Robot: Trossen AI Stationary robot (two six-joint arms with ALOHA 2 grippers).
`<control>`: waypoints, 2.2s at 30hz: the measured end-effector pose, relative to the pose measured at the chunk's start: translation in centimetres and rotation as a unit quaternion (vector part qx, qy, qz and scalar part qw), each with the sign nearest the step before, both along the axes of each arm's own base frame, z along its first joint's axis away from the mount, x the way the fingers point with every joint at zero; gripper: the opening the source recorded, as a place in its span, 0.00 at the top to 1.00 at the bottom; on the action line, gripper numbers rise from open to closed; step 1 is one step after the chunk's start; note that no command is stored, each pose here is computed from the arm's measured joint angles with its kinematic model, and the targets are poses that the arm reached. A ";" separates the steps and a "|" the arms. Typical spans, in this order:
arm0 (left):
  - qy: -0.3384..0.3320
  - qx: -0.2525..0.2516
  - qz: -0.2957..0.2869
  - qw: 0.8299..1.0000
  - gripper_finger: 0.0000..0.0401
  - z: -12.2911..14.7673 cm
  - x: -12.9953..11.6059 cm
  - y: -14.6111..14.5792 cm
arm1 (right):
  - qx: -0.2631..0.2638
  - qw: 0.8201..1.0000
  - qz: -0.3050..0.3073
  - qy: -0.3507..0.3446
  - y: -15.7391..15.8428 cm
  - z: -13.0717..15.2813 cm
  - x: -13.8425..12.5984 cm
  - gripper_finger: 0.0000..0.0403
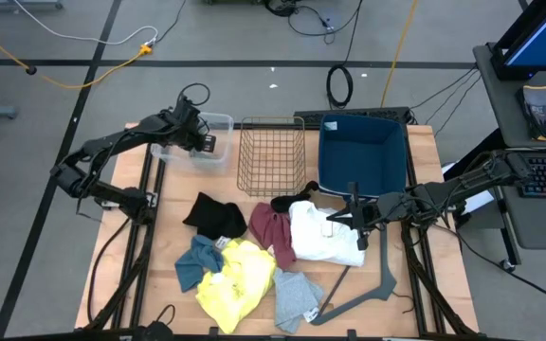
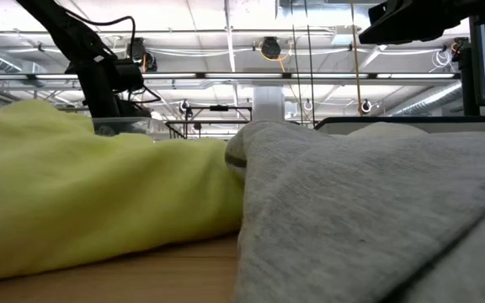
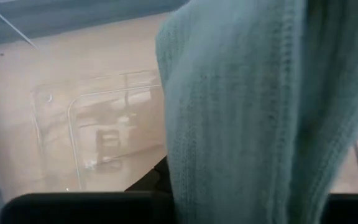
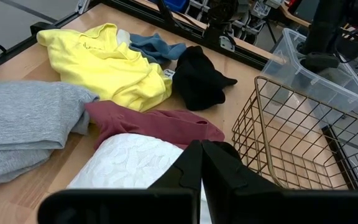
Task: Pick & Place Cloths
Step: Put the gray sock into the transparent bin, then put the blue sock into the transparent bin
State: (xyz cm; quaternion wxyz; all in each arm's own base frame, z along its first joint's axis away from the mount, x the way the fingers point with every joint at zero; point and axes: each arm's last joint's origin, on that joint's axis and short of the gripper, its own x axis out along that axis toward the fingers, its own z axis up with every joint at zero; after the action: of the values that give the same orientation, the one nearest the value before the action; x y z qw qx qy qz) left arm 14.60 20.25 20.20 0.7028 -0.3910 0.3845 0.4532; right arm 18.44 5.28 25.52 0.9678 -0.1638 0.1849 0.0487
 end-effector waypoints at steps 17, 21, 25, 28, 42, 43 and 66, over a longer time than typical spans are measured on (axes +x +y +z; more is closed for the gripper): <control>-0.048 -0.001 -0.039 0.998 0.44 2.0 0.0 -0.3 | 0.002 1.000 0.001 0.000 0.0 0.0 0.0 1.00; -0.069 0.033 -0.042 0.996 0.43 4.7 0.0 -0.4 | 0.014 1.000 -0.004 0.001 0.0 0.0 0.0 1.00; -0.094 0.063 -0.060 0.992 0.43 7.5 0.2 -1.4 | 0.014 1.000 -0.004 0.001 0.0 0.0 0.0 1.00; -0.104 0.075 -0.088 0.988 0.43 9.1 0.5 -2.9 | 0.014 1.000 -0.004 0.001 0.0 0.0 0.0 1.00; -0.159 0.107 -0.274 0.942 0.43 12.3 2.9 -12.8 | 0.012 1.000 -0.003 0.001 0.0 0.0 0.0 1.00; -0.153 0.105 -0.282 0.941 0.43 12.3 3.1 -13.4 | 0.012 1.000 -0.003 0.001 0.0 0.0 0.0 1.00; -0.038 -0.051 -0.235 0.970 0.43 7.7 5.8 -25.8 | 0.011 1.000 -0.003 0.001 0.0 0.0 0.0 1.00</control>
State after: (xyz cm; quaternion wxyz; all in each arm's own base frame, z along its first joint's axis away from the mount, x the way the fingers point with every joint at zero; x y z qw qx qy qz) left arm 20.38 -5.54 27.94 0.7830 -0.3420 0.4610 0.2397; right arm 18.44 5.29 25.52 0.9695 -0.1527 0.1857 0.0483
